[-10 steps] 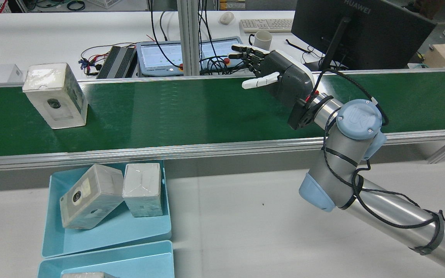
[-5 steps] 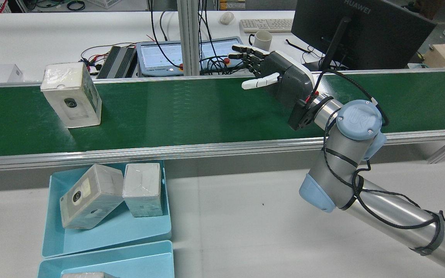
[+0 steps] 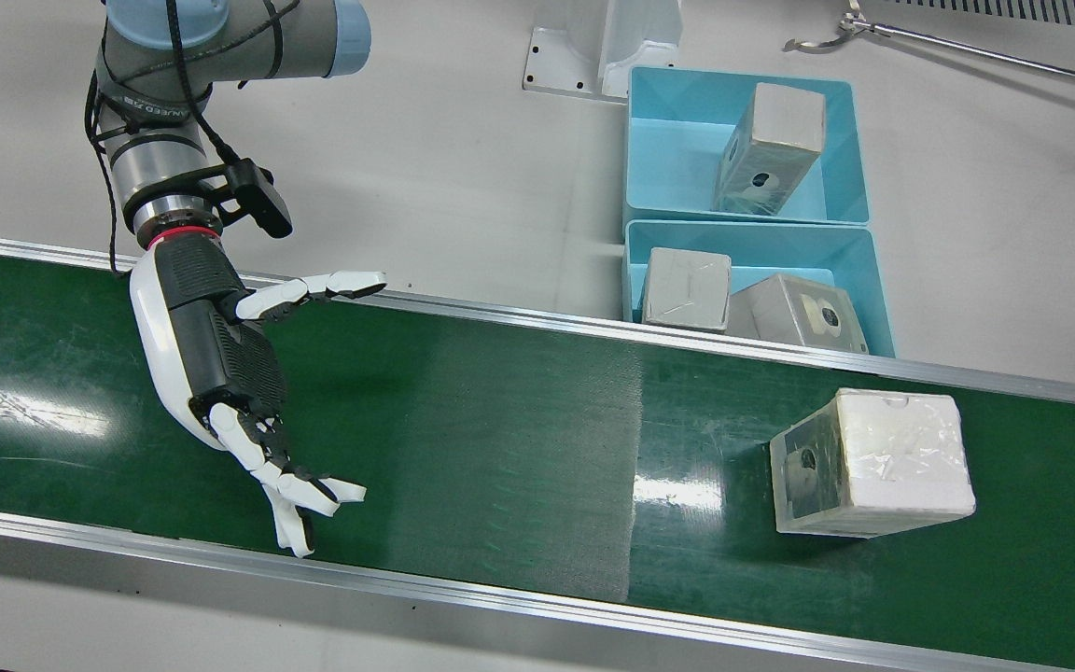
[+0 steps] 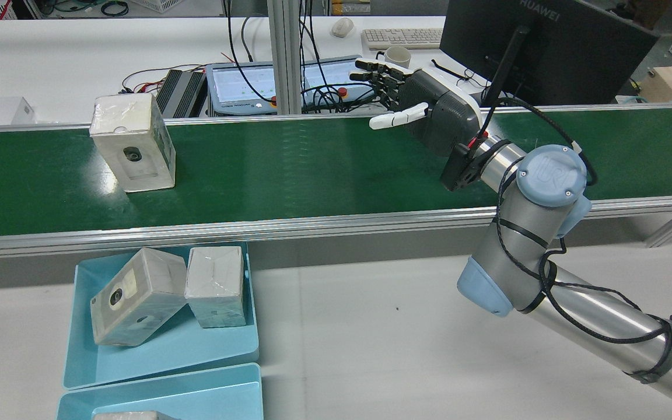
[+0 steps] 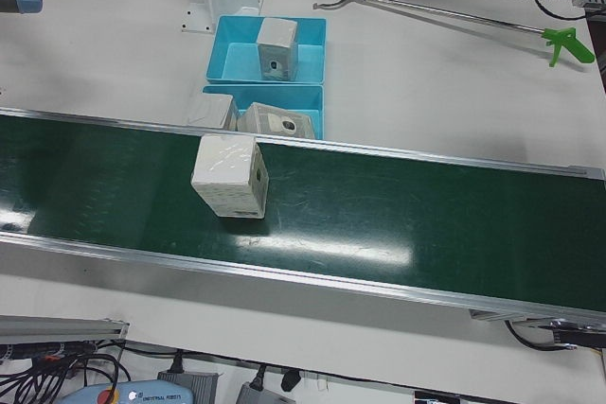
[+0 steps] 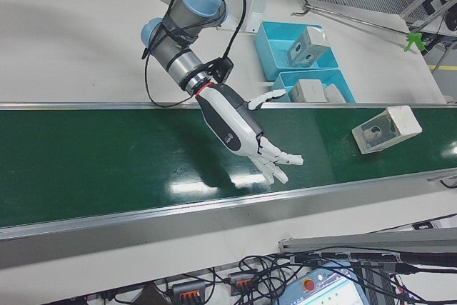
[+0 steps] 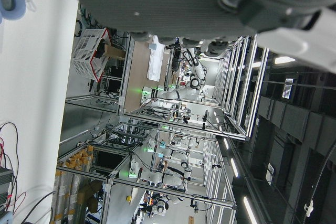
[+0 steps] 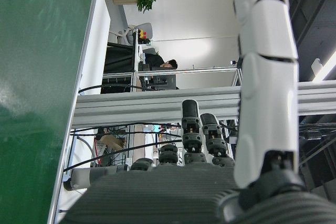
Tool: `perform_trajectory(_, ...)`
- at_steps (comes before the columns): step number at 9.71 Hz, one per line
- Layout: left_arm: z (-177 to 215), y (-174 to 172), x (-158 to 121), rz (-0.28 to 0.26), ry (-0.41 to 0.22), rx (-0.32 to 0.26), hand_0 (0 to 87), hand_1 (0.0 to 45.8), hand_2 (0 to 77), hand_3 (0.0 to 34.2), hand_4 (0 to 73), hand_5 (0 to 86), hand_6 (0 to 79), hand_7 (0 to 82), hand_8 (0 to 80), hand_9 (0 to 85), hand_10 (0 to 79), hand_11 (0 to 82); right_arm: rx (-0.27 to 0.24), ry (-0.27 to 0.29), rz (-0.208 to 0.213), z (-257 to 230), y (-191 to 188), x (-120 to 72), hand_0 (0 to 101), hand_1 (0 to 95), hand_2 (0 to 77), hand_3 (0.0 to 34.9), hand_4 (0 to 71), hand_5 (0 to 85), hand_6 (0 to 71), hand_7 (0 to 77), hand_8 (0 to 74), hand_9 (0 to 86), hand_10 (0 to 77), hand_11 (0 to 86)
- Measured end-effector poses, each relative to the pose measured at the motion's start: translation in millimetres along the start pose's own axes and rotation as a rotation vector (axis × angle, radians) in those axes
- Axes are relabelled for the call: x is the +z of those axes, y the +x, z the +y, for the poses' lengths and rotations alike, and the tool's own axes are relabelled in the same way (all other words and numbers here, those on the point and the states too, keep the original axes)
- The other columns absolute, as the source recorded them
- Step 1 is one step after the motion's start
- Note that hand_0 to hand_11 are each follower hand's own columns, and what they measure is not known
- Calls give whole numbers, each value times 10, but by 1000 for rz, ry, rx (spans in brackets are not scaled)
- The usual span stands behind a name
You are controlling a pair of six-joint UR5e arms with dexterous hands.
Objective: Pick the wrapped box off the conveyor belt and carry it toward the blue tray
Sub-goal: 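Track the box with the right hand, moving alongside it on the belt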
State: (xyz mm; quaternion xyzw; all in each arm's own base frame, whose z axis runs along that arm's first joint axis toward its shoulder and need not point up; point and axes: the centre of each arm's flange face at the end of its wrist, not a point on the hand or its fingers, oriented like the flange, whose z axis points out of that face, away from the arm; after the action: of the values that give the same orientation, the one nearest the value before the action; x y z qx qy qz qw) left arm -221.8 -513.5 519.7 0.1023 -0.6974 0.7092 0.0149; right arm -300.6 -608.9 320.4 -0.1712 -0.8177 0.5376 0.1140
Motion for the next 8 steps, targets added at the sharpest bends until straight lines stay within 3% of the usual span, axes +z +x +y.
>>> perform_trajectory(8, 0, 0, 0, 0, 0, 0, 0, 0, 11, 0, 0, 11, 5, 5, 5, 0, 5, 5, -3, 26, 19, -123, 149, -1, 485, 158, 136, 19, 109, 136, 71, 207, 22, 60, 0, 11)
